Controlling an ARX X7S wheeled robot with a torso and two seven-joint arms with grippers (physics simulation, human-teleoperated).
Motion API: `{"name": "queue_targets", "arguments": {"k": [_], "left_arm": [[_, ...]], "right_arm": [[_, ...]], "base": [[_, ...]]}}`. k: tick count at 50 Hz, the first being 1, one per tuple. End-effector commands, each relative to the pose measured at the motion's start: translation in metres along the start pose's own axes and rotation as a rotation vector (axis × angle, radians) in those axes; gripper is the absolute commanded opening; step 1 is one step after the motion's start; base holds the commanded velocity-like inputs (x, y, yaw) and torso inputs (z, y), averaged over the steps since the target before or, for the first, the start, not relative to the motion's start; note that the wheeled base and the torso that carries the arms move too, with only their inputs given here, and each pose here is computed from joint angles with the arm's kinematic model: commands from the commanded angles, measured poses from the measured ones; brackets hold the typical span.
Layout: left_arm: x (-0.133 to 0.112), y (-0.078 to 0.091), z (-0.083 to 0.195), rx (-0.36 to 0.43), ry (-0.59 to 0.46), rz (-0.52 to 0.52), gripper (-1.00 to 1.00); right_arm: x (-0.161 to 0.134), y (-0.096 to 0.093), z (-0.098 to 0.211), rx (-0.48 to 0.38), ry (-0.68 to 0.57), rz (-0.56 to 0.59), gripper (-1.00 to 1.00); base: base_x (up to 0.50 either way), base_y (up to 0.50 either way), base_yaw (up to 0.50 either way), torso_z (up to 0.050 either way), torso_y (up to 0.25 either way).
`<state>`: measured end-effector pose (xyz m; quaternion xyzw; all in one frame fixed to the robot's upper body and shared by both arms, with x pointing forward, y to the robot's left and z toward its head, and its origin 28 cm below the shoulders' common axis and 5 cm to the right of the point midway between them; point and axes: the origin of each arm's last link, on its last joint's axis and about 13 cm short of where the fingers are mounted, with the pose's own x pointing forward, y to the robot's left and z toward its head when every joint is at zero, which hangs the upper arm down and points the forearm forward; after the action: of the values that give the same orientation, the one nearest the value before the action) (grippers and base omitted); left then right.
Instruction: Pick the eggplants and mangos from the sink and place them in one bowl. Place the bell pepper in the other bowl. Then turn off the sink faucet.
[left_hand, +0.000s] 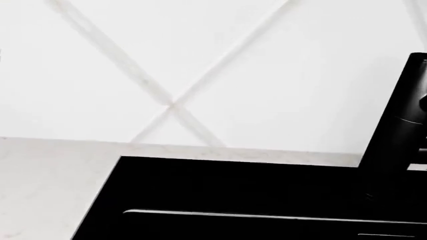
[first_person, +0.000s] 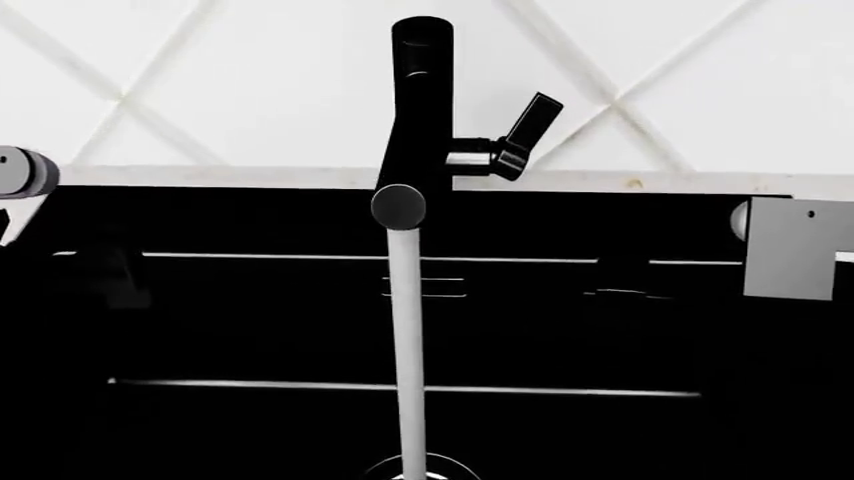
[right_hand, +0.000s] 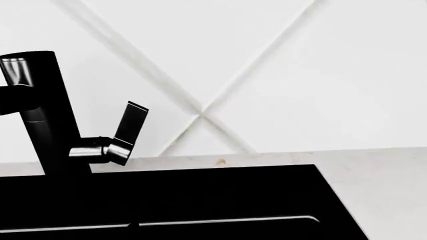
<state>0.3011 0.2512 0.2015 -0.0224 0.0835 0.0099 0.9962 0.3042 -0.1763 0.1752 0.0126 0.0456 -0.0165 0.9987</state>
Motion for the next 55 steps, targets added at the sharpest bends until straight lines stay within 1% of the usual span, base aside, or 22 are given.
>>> {"name": "queue_targets", "arguments": {"k": [1, 5, 16, 17, 18, 20, 21, 22, 23, 24, 26, 28, 31, 32, 37, 38, 43, 46, 48, 49, 51, 55], "left_arm": [[0.003, -0.001, 0.002, -0.037, -0.020, -0.010, 1.00], [0.005, -0.001, 0.004, -0.055, -0.014, -0.011, 1.00], [0.010, -0.002, 0.004, -0.046, -0.008, -0.006, 1.00], [0.013, -0.002, 0.004, -0.045, -0.007, -0.005, 1.00], [0.016, -0.003, 0.004, -0.043, -0.005, -0.005, 1.00], [0.023, -0.006, 0.005, -0.014, -0.011, 0.000, 1.00], [0.029, -0.008, 0.005, -0.028, -0.006, -0.004, 1.00], [0.032, -0.009, 0.005, -0.033, -0.004, -0.009, 1.00], [0.039, -0.011, 0.006, 0.005, -0.027, -0.011, 1.00], [0.046, -0.013, 0.008, -0.017, -0.023, -0.030, 1.00], [0.051, -0.014, 0.007, -0.008, -0.011, -0.022, 1.00], [0.068, -0.024, 0.010, 0.014, -0.018, -0.056, 1.00], [0.080, -0.029, 0.015, 0.016, -0.017, -0.060, 1.00], [0.082, -0.028, 0.019, 0.009, -0.029, -0.056, 1.00], [0.097, -0.024, 0.023, 0.008, -0.032, -0.033, 1.00], [0.099, -0.023, 0.023, 0.004, -0.031, -0.029, 1.00], [0.112, -0.024, 0.019, -0.001, -0.039, -0.031, 1.00], [0.117, -0.024, 0.018, 0.001, -0.047, -0.026, 1.00], [0.118, -0.025, 0.017, 0.004, -0.056, -0.038, 1.00], [0.119, -0.027, 0.017, -0.038, -0.046, -0.076, 1.00], [0.123, -0.024, 0.017, -0.035, -0.054, -0.055, 1.00], [0.125, -0.024, 0.016, -0.024, -0.046, -0.052, 1.00]], "right_arm": [[0.001, 0.000, 0.000, 0.012, 0.000, 0.001, 1.00], [0.002, 0.000, 0.000, 0.016, 0.001, -0.003, 1.00], [0.008, 0.000, 0.001, 0.030, 0.013, -0.011, 1.00], [0.013, 0.001, 0.003, 0.103, 0.050, 0.009, 1.00], [0.019, 0.002, 0.005, 0.047, 0.057, -0.014, 1.00], [0.032, 0.005, 0.008, 0.033, 0.057, -0.005, 1.00], [0.041, 0.007, 0.011, 0.058, 0.047, 0.030, 1.00], [0.047, 0.008, 0.012, 0.060, 0.058, 0.017, 1.00], [0.056, 0.010, 0.016, 0.066, 0.053, 0.037, 1.00], [0.066, 0.012, 0.021, 0.072, 0.053, 0.046, 1.00], [0.078, 0.012, 0.025, 0.085, 0.048, 0.061, 1.00], [0.098, 0.010, 0.026, 0.104, 0.054, 0.073, 1.00], [0.113, 0.009, 0.027, 0.120, 0.061, 0.100, 1.00], [0.116, 0.010, 0.029, 0.149, 0.058, 0.121, 1.00], [0.118, 0.013, 0.036, 0.177, 0.064, 0.138, 1.00], [0.118, 0.015, 0.036, 0.188, 0.077, 0.187, 1.00], [0.119, 0.019, 0.035, 0.158, 0.090, 0.150, 1.00], [0.119, 0.017, 0.035, 0.200, 0.064, 0.127, 1.00], [0.119, 0.017, 0.033, 0.194, 0.044, 0.137, 1.00], [0.119, 0.017, 0.032, 0.195, 0.072, 0.158, 1.00], [0.119, 0.017, 0.034, 0.163, 0.079, 0.129, 1.00], [0.119, 0.017, 0.037, 0.182, 0.072, 0.074, 1.00]], "base": [[0.00, 0.00, 0.00, 0.000, 0.000], [0.00, 0.00, 0.00, 0.000, 0.000], [0.00, 0.00, 0.00, 0.000, 0.000], [0.00, 0.00, 0.00, 0.000, 0.000], [0.00, 0.00, 0.00, 0.000, 0.000], [0.00, 0.00, 0.00, 0.000, 0.000], [0.00, 0.00, 0.00, 0.000, 0.000], [0.00, 0.00, 0.00, 0.000, 0.000], [0.00, 0.00, 0.00, 0.000, 0.000], [0.00, 0.00, 0.00, 0.000, 0.000], [0.00, 0.00, 0.00, 0.000, 0.000], [0.00, 0.00, 0.00, 0.000, 0.000], [0.00, 0.00, 0.00, 0.000, 0.000], [0.00, 0.00, 0.00, 0.000, 0.000], [0.00, 0.00, 0.00, 0.000, 0.000], [0.00, 0.00, 0.00, 0.000, 0.000], [0.00, 0.00, 0.00, 0.000, 0.000], [0.00, 0.00, 0.00, 0.000, 0.000], [0.00, 0.00, 0.00, 0.000, 0.000], [0.00, 0.00, 0.00, 0.000, 0.000], [0.00, 0.00, 0.00, 0.000, 0.000], [0.00, 0.00, 0.00, 0.000, 0.000]]}}
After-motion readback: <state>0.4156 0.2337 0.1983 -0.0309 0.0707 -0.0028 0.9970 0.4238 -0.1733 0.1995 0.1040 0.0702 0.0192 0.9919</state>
